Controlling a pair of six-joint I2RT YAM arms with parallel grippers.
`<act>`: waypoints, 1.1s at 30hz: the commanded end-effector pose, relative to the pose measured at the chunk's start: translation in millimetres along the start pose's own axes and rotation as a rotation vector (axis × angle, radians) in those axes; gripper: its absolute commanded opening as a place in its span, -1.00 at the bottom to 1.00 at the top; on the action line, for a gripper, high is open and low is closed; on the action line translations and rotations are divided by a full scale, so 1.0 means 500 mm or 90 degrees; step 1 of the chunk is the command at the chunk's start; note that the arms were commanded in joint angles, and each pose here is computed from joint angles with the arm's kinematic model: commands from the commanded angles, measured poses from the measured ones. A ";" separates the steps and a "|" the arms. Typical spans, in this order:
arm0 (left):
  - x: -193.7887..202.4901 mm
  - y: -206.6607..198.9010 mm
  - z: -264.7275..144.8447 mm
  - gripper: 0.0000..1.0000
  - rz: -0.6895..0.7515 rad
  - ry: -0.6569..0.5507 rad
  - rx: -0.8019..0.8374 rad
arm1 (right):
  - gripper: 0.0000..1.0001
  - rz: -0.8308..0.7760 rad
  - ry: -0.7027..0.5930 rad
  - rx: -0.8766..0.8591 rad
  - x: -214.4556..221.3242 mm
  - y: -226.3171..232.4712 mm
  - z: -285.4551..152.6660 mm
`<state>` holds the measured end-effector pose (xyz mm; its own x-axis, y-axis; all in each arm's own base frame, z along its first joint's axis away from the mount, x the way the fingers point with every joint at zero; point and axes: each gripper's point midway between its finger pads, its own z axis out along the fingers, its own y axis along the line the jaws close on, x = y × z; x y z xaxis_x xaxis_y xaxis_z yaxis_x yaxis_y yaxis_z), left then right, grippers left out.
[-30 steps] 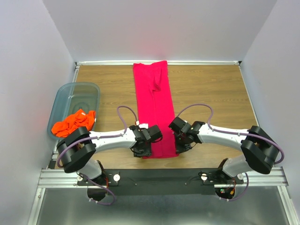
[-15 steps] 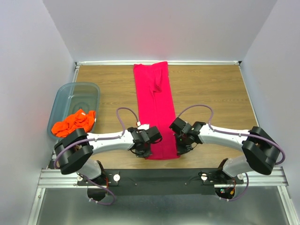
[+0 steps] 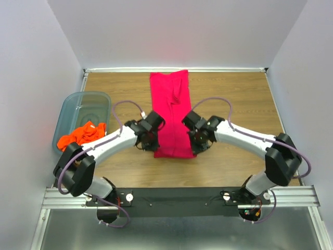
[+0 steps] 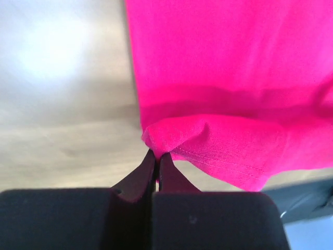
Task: Fold and stack the t-shirts
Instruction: Fold the tshirt
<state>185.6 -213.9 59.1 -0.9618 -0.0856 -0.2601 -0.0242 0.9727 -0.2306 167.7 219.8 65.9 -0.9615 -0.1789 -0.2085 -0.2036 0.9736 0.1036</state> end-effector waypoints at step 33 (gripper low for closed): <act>-0.443 0.082 0.089 -1.00 0.026 -0.253 -0.120 | -0.99 0.025 -0.202 0.161 -0.446 -0.133 0.071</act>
<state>392.5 -192.9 64.7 -0.8174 -0.0860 -0.5695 -0.0064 0.9901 -0.1403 385.3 223.7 72.6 -0.8676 -0.1167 -0.4834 -0.1223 0.9923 -0.0199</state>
